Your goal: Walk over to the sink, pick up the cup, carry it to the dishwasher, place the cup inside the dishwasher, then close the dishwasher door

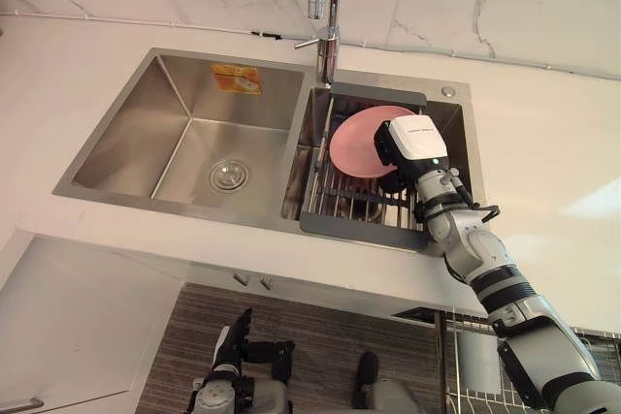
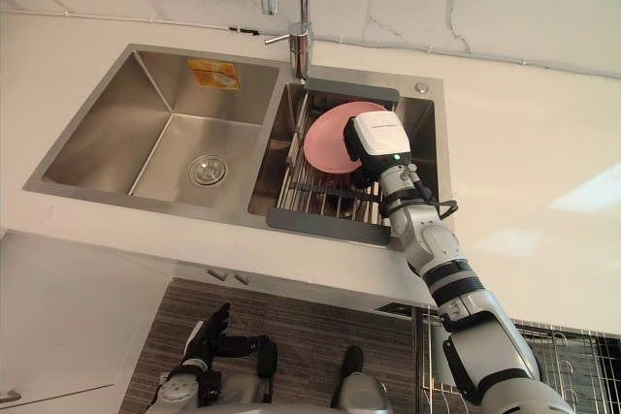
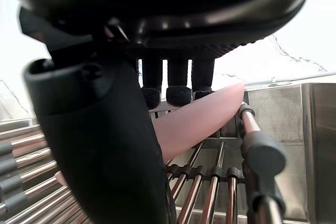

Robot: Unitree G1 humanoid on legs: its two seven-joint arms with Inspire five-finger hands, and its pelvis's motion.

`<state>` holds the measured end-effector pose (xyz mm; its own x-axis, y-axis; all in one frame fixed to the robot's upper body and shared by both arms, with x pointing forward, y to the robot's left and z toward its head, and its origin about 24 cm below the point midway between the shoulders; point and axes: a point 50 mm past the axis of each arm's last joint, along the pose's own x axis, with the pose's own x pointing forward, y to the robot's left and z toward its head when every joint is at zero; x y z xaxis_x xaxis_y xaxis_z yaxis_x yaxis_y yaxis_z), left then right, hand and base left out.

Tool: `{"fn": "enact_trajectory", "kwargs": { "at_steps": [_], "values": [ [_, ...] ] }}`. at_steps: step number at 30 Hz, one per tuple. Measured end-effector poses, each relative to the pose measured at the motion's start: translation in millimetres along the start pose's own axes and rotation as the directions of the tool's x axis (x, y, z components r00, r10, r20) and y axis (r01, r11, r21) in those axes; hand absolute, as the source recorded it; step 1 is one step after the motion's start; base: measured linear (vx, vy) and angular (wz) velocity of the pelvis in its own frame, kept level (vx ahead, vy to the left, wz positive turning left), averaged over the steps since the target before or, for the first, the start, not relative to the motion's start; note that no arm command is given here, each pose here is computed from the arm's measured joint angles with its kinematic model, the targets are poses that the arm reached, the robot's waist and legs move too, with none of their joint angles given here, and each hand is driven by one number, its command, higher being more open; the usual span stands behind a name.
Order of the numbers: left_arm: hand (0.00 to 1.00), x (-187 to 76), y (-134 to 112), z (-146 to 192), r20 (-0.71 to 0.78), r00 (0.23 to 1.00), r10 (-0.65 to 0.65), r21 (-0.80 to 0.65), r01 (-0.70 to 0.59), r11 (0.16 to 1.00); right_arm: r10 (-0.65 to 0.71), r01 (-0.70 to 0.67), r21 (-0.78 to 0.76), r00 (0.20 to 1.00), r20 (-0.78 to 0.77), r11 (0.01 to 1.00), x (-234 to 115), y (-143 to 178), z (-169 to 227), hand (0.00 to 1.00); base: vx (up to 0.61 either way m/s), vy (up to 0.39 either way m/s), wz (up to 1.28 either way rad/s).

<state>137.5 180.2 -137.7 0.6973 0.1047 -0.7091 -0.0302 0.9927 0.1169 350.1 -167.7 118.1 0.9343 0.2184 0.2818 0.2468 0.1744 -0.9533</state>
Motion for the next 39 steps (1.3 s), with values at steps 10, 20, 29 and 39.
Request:
{"fn": "enact_trajectory", "kwargs": {
  "at_steps": [10, 20, 29, 39],
  "values": [
    [1.00, 1, 0, 2, 0.003, 1.000, -0.001, -0.001, 0.001, 1.000, -0.089, 0.087, 0.126, 0.996, 0.008, 0.988, -5, -13, 12, 0.00, 0.00, 0.002, 0.01],
    [1.00, 1, 0, 2, -0.002, 1.000, -0.004, 0.001, 0.004, 1.000, -0.227, 0.221, 0.200, 0.974, 0.010, 0.955, -20, -34, 17, 0.00, -0.02, -0.001, -0.03],
    [1.00, 0, 1, -3, -0.022, 1.000, -0.002, 0.004, 0.002, 1.000, -0.260, 0.252, 0.286, 0.966, -0.012, 0.924, -35, -36, 19, 0.00, -0.04, -0.012, -0.03],
    [1.00, -1, 0, -6, -0.041, 0.999, -0.006, 0.005, 0.006, 1.000, -0.276, 0.276, 0.381, 0.960, -0.056, 0.882, -47, -37, 18, 0.00, 0.00, -0.008, -0.02]
  ]
}}
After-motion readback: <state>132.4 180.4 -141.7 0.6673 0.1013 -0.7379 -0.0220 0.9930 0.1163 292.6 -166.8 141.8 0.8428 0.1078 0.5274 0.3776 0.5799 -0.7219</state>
